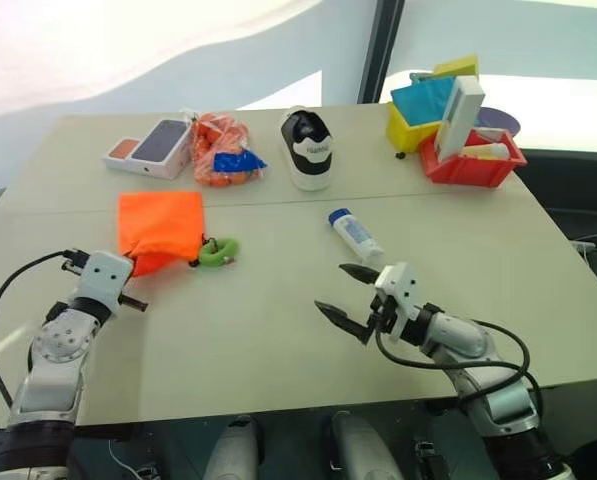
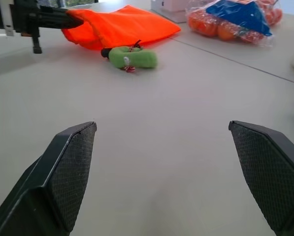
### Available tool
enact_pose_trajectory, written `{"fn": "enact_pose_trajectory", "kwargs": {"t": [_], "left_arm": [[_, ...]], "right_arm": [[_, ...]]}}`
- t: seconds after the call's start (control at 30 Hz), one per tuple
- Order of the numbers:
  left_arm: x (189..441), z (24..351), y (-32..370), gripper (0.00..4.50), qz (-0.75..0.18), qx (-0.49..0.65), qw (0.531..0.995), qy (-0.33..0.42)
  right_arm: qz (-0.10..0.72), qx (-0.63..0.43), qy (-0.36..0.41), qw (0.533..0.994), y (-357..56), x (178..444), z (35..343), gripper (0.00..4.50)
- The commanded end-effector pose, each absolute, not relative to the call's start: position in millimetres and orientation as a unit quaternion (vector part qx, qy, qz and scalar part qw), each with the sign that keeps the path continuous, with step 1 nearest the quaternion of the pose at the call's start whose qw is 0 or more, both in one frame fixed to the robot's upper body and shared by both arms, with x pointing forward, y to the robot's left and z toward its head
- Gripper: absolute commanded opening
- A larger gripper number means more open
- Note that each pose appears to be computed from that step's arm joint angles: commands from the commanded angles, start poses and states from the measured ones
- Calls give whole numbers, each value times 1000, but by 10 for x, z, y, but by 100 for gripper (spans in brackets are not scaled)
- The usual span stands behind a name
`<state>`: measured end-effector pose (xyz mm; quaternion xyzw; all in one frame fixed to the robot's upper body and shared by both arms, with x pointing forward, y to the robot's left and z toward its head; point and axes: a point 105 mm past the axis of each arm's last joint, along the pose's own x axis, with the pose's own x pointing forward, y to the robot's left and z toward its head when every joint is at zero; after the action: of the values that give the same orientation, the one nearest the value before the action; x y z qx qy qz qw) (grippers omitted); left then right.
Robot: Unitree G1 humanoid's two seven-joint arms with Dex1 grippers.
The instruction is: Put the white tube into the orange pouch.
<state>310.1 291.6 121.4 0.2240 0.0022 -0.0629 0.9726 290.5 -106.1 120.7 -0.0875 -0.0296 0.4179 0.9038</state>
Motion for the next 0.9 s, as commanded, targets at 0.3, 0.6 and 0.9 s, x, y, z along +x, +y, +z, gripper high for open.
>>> {"fn": "enact_pose_trajectory", "kwargs": {"t": [0.3, 0.6, 0.9], "left_arm": [[2733, 1343, 2411, 4, -212, 114, 970, 39], [2494, 1357, 2032, 4, -300, 56, 949, 79], [2419, 1143, 2425, 4, -236, 62, 963, 118]], "right_arm": [[292, -82, -22, 953, -1383, 3415, 1301, 450], [227, -39, 20, 973, -1496, 3761, 1099, 450], [225, -27, 23, 974, -1434, 3858, 1018, 450]]}}
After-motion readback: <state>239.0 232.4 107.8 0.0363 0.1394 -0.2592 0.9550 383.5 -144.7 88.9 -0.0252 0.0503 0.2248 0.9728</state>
